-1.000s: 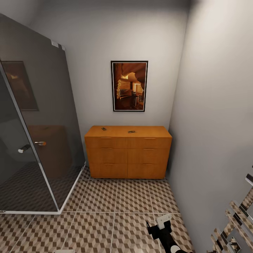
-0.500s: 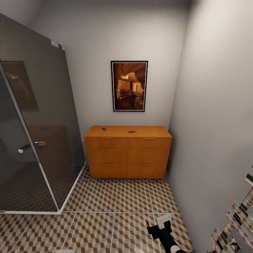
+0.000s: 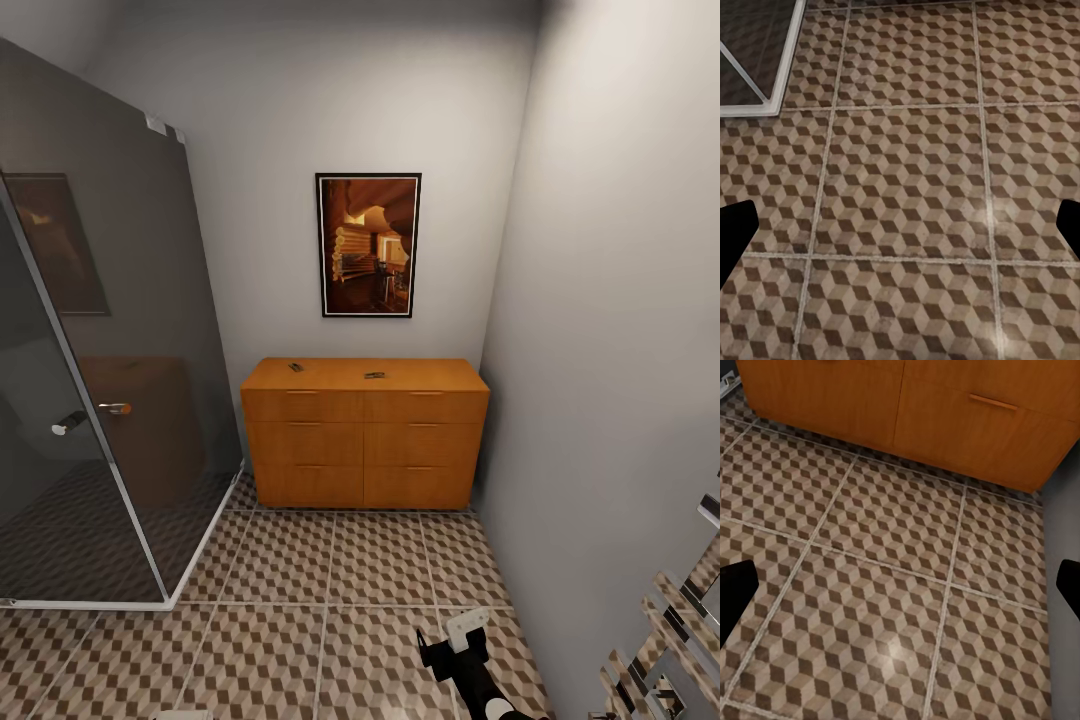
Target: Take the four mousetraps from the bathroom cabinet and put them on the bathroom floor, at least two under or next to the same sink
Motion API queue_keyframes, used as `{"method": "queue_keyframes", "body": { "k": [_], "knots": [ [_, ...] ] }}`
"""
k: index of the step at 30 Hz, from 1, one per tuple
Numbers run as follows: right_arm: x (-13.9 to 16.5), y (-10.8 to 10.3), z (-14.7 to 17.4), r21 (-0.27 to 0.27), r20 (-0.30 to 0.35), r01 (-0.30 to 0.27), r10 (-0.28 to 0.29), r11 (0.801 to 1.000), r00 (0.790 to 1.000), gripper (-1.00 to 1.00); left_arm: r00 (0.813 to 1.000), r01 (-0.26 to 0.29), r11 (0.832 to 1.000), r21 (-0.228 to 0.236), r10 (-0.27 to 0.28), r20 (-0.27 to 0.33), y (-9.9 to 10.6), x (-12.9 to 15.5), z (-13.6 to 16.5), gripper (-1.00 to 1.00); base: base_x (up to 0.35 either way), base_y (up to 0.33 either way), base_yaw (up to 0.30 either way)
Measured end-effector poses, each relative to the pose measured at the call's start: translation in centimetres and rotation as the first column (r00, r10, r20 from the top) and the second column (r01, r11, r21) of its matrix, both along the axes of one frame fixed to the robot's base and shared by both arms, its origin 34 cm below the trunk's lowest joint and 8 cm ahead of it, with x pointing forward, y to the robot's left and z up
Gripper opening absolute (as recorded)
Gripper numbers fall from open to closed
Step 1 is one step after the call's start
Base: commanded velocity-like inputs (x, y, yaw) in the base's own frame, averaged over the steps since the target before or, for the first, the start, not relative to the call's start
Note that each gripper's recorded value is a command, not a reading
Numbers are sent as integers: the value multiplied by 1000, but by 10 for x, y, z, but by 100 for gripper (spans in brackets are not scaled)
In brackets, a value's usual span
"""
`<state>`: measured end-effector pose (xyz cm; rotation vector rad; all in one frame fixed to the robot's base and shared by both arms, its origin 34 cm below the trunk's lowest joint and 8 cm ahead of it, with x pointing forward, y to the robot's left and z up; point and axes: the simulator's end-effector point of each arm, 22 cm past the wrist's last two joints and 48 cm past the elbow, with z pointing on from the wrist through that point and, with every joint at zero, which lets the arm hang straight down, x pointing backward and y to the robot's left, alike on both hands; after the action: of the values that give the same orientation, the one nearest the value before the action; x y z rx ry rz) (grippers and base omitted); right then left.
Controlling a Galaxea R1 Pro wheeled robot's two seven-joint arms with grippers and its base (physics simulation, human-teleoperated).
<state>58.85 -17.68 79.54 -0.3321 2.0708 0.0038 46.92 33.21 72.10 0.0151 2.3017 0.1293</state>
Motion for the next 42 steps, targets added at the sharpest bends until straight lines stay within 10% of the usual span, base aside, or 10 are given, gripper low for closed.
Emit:
{"method": "queue_keyframes", "body": {
  "k": [42],
  "knots": [
    [0, 0, 0, 0, 0, 0, 0, 1000, 1000, 100, 1000, 0, 1000, 0, 0, 0, 0, 0, 0, 100, 0, 0, 0]
  ]
}}
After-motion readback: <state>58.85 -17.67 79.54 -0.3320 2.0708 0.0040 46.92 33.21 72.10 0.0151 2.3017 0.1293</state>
